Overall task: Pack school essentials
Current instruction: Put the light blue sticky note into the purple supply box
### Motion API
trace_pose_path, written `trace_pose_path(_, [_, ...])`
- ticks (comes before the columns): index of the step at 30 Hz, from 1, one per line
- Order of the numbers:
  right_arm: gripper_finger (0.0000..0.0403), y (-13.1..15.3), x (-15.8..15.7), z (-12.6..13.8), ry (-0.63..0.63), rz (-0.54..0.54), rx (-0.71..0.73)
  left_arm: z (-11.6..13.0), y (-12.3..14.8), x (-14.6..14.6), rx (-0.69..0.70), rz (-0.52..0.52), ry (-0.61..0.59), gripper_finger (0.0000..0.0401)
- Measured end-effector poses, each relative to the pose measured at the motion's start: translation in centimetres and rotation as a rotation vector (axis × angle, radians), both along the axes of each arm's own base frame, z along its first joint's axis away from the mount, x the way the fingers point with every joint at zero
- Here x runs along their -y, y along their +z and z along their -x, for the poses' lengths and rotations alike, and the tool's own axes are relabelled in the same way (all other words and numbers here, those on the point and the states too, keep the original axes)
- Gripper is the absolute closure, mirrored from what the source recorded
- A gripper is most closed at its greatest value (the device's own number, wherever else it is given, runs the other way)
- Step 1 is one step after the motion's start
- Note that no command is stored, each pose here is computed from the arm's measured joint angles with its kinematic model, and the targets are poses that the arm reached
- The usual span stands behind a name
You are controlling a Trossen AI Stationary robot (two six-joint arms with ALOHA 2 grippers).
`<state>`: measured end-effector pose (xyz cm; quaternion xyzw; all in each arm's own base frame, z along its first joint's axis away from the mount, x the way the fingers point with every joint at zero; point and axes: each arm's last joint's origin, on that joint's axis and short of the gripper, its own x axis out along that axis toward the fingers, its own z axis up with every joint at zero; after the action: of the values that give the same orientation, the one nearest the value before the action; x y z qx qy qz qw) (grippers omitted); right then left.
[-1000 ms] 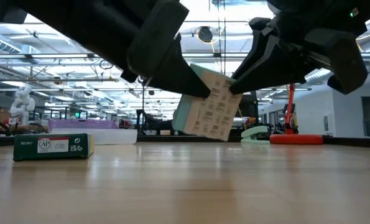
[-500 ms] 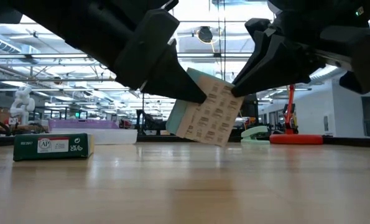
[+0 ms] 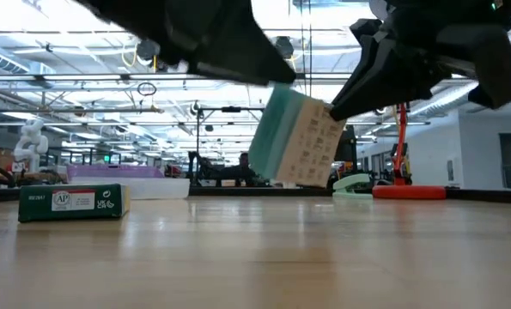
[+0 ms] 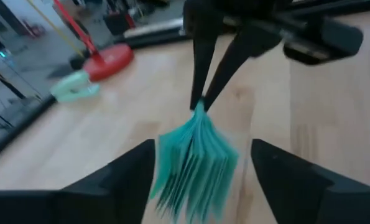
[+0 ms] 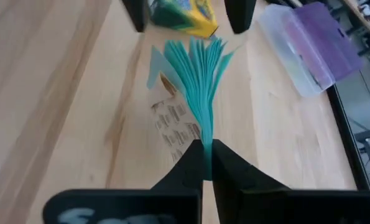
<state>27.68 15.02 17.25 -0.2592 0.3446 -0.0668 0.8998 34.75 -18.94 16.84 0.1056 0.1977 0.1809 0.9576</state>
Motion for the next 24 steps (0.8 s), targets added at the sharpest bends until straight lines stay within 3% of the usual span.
trace_pose_path(6, [0.04, 0.3, 0.3, 0.1, -0.05, -0.019, 0.019, -0.6, 1.3, 0.4, 0.019, -0.058, -0.005, 0.0083])
trace_pose_path(14, [0.04, 0.4, 0.8, 0.0, -0.111, 0.038, 0.047, -3.1, 3.4, -1.7, 0.001, -0.13, -0.006, 0.0032])
trace_pose_path(19, [0.04, 0.4, 1.1, 0.0, -0.136, 0.06, 0.053, -4.9, 4.8, -4.3, -0.137, -0.12, -0.046, 0.0031])
trace_pose_path(24, [0.04, 0.3, 1.3, 0.1, -0.161, 0.098, 0.053, -4.8, 4.2, -5.9, -0.262, -0.083, -0.005, 0.0064])
